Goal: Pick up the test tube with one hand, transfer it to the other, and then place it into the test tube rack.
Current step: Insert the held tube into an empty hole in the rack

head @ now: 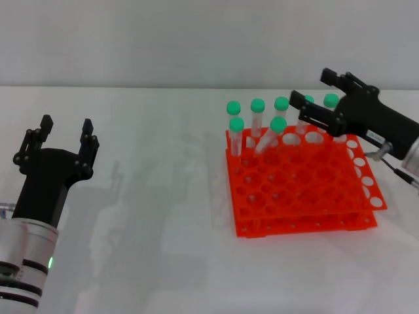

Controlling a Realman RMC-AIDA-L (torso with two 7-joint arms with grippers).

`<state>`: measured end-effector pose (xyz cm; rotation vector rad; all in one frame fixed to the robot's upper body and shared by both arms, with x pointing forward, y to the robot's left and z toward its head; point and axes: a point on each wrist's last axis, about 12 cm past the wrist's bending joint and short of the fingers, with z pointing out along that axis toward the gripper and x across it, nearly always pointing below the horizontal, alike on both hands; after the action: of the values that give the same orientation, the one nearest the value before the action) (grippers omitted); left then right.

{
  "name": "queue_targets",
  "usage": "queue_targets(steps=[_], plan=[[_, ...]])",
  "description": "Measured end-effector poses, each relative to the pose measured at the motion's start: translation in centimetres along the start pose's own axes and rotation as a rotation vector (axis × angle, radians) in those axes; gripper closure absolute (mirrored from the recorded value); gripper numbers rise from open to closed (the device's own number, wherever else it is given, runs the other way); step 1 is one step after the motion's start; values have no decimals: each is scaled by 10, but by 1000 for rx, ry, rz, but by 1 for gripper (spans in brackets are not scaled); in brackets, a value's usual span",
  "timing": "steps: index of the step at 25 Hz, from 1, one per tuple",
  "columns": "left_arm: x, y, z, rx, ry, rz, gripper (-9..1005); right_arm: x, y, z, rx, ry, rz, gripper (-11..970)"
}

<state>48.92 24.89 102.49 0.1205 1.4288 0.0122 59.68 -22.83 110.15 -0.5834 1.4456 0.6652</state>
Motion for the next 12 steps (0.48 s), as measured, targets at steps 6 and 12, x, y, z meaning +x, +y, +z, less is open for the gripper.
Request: queue_targets(steps=[6, 12], plan=[[0, 0, 1, 2, -2, 1, 359, 6, 1, -17, 1, -7, -49, 106], [-1, 0, 2, 0, -4, -1, 359, 8, -7, -44, 132, -111, -59, 108]])
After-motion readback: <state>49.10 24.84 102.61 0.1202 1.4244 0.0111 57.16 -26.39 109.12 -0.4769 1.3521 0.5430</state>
